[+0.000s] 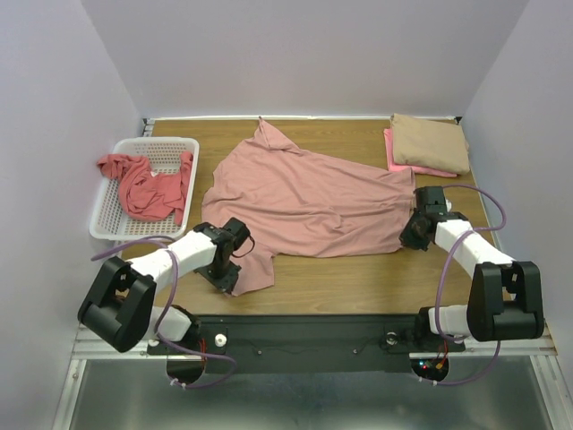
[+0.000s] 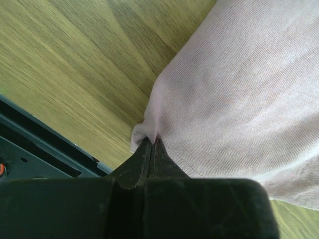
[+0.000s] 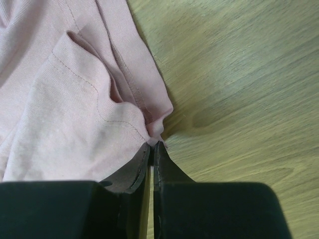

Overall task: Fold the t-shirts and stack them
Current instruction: Flatten the tshirt out

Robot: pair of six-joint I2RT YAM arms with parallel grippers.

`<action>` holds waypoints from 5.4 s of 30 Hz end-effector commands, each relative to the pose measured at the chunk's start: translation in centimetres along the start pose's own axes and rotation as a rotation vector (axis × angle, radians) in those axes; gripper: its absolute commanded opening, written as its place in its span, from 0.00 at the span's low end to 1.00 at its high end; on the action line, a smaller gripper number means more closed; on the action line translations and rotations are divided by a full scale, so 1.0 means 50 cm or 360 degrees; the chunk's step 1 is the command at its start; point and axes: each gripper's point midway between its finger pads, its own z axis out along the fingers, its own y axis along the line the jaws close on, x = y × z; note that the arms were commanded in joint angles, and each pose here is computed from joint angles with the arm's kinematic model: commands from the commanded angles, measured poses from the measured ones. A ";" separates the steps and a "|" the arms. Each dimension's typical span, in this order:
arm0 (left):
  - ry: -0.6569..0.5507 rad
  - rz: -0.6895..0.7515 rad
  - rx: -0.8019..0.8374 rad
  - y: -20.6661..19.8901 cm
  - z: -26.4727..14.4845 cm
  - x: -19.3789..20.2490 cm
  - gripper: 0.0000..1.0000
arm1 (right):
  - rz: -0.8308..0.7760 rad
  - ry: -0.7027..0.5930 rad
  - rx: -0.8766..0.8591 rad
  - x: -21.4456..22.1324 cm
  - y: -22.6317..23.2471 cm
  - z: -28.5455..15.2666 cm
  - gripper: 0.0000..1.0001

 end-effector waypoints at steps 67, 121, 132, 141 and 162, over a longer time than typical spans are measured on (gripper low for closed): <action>-0.1383 0.0327 0.1452 -0.580 -0.584 -0.603 0.00 | 0.0029 -0.0679 -0.0592 -0.445 0.293 -0.190 0.10; -0.0600 0.0657 0.0597 -0.580 0.021 -0.474 0.98 | -0.0099 0.0073 -0.0220 -0.130 0.163 0.158 1.00; -0.0595 0.0729 0.0715 -0.608 -0.047 -0.477 0.98 | -0.0134 -0.0014 -0.0391 -0.158 0.196 0.085 1.00; -0.0679 0.0593 0.0866 -0.406 -0.205 -0.327 0.98 | -0.0081 -0.0194 -0.0564 -0.151 0.183 -0.059 1.00; 0.0188 0.0337 0.0634 0.012 -0.031 0.137 0.99 | 0.0020 -0.0192 -0.0486 -0.055 0.098 -0.089 1.00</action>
